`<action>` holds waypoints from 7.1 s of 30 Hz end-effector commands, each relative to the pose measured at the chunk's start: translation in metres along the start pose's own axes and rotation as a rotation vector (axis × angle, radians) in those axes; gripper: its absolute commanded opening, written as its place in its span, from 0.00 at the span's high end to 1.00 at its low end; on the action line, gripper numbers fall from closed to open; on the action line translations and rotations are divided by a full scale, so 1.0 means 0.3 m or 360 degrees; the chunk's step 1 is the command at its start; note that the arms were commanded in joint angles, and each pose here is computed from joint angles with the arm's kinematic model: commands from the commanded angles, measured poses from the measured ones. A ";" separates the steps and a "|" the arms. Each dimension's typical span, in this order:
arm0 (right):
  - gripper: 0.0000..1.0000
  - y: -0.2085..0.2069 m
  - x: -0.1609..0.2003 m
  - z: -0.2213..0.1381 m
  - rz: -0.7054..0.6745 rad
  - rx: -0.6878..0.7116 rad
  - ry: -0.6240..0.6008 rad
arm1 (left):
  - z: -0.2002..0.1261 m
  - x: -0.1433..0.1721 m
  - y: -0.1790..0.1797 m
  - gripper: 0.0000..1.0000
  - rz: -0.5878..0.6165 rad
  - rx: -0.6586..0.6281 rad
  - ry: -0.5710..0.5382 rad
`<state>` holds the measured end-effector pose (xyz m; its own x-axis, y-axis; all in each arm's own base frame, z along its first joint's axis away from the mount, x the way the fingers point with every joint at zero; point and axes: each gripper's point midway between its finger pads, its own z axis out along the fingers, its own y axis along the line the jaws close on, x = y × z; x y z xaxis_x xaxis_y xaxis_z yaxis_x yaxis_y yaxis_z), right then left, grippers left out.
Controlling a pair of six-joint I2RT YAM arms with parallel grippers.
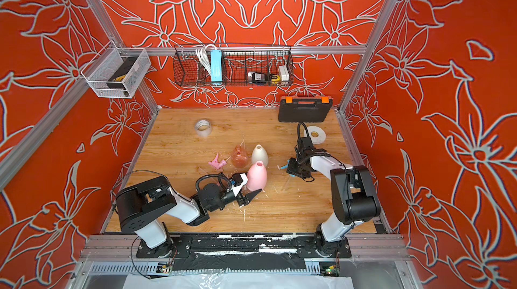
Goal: Attach spray nozzles to spray bottles
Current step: Pick up the spray nozzle from the center of the board, then insert the spray nozzle into the spray bottle.
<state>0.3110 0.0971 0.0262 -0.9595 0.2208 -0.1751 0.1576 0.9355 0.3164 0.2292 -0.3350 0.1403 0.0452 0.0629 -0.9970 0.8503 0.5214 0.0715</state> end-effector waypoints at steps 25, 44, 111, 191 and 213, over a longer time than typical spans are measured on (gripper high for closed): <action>0.69 0.128 -0.117 -0.340 -0.0226 -0.0039 -0.0622 | 0.004 -0.054 0.011 0.49 0.0058 -0.0032 -0.0072; 0.74 0.524 -0.148 -0.938 -0.0883 -0.0004 -0.1502 | 0.043 -0.009 -0.060 0.49 -0.0060 0.0208 -0.0012; 0.70 0.799 0.102 -0.911 -0.1341 -0.0642 -0.1490 | 0.135 -0.251 0.086 0.50 -0.0264 0.0293 -0.0148; 0.84 0.849 0.112 -0.772 -0.1485 -0.0755 -0.0574 | 0.020 -0.069 0.129 0.52 -0.0013 0.0014 0.0018; 1.00 0.846 0.062 -0.805 -0.1306 -0.0824 -0.1126 | 0.016 -0.119 0.130 0.52 -0.0179 0.0059 -0.0075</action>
<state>0.2721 0.2707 0.3128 -0.4088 -0.1808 -0.8945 -0.7150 0.6726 0.1908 0.2662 -0.3200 0.1548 -0.0564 0.0498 -0.9972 0.8560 0.5165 -0.0226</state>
